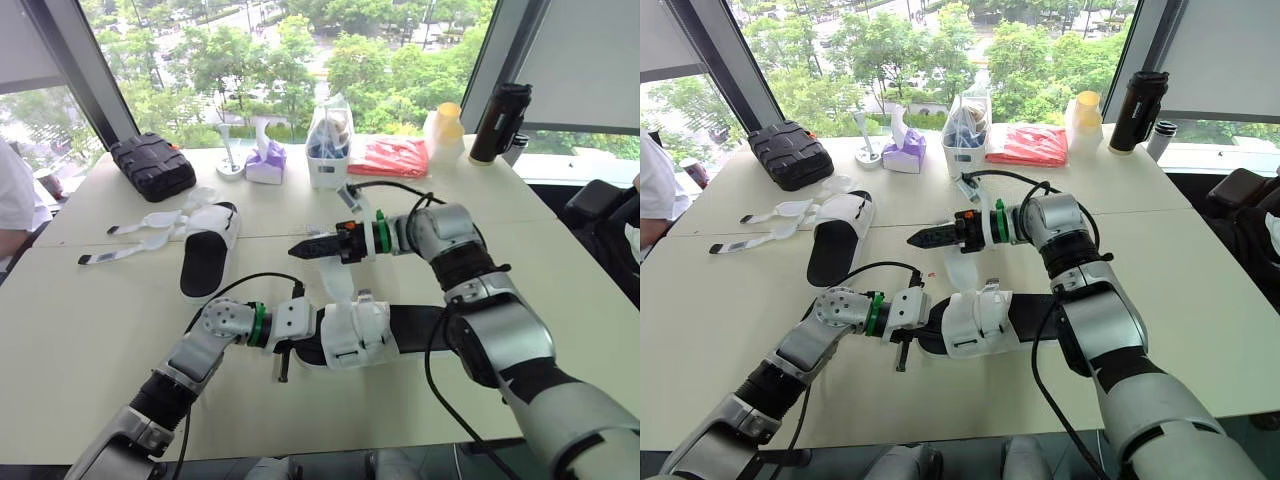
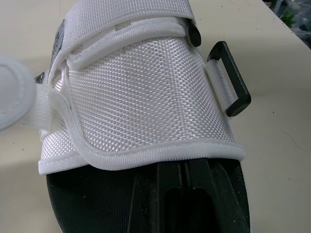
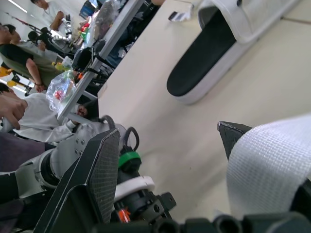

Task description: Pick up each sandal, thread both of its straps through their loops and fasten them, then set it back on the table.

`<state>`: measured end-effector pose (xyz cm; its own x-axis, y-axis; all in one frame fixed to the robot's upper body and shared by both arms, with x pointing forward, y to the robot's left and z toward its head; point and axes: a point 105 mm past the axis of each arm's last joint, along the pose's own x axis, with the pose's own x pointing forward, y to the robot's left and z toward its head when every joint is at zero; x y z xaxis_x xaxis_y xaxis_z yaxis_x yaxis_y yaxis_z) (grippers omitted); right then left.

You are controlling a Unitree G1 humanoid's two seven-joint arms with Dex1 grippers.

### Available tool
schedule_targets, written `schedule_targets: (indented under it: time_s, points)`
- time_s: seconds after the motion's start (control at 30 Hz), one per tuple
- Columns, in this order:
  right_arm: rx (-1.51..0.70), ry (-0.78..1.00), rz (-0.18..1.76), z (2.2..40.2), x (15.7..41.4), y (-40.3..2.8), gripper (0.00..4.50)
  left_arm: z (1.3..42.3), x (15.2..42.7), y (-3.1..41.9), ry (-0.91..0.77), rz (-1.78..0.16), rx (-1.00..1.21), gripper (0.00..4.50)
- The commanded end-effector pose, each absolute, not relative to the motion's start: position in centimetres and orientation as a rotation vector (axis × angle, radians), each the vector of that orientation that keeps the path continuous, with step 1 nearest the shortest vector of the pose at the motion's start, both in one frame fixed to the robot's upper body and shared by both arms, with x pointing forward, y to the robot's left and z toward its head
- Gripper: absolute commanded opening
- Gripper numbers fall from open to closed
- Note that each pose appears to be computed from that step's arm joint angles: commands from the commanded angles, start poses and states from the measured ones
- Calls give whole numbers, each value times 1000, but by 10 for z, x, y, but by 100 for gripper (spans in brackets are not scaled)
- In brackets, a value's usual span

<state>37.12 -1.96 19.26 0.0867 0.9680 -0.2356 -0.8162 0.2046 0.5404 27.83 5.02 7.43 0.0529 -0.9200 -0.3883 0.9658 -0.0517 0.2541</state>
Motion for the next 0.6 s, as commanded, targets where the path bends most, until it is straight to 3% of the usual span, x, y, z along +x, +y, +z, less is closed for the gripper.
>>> schedule_targets:
  time_s: [0.03, 0.2, 0.33, 0.47, 0.6]
  points:
    - [276, 525, 1421, 216, 369, -14, 345, 25, 262, 61, 342, -1567, 537, 0]
    - [274, 517, 1441, 220, 365, -15, 345, 24, 262, 61, 341, -1570, 537, 0]
    - [270, 511, 1445, 221, 364, -16, 226, 24, 262, 60, 338, -1572, 538, 0]
    - [265, 502, 1458, 224, 359, -17, 22, 25, 262, 59, 337, -1573, 538, 0]
    - [267, 496, 1472, 227, 354, -17, 10, 25, 262, 60, 338, -1573, 536, 0]
